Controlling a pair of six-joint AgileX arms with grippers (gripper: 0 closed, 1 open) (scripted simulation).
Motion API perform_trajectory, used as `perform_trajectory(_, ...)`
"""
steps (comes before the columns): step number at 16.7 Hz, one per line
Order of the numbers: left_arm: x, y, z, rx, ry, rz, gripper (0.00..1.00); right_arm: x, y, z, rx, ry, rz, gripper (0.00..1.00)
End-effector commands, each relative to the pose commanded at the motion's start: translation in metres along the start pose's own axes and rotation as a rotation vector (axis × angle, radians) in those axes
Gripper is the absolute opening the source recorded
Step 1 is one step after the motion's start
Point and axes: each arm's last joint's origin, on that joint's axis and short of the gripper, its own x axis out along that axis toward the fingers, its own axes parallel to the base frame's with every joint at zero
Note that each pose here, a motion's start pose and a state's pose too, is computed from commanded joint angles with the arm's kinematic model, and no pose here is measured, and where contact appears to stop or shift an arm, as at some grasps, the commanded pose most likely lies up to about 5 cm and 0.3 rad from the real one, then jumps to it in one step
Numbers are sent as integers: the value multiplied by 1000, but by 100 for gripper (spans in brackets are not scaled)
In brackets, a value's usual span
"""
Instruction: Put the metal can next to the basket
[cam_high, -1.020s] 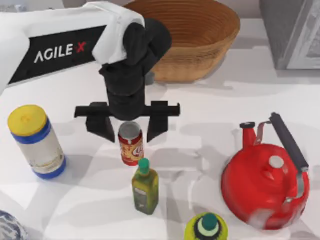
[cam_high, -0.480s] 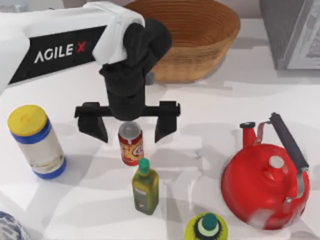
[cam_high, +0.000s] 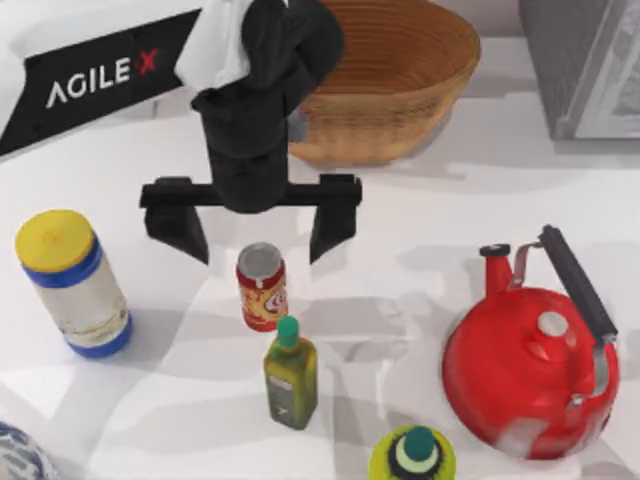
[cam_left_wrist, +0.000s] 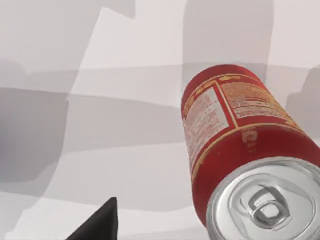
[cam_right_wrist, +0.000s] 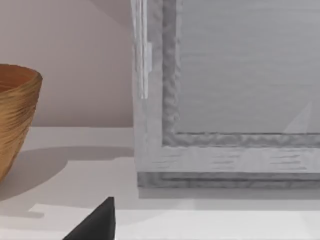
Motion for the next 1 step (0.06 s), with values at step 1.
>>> perform_trajectory(1, -2, 0, 0, 0, -1, -1, 100, 0, 0, 0, 0, 0, 0, 100)
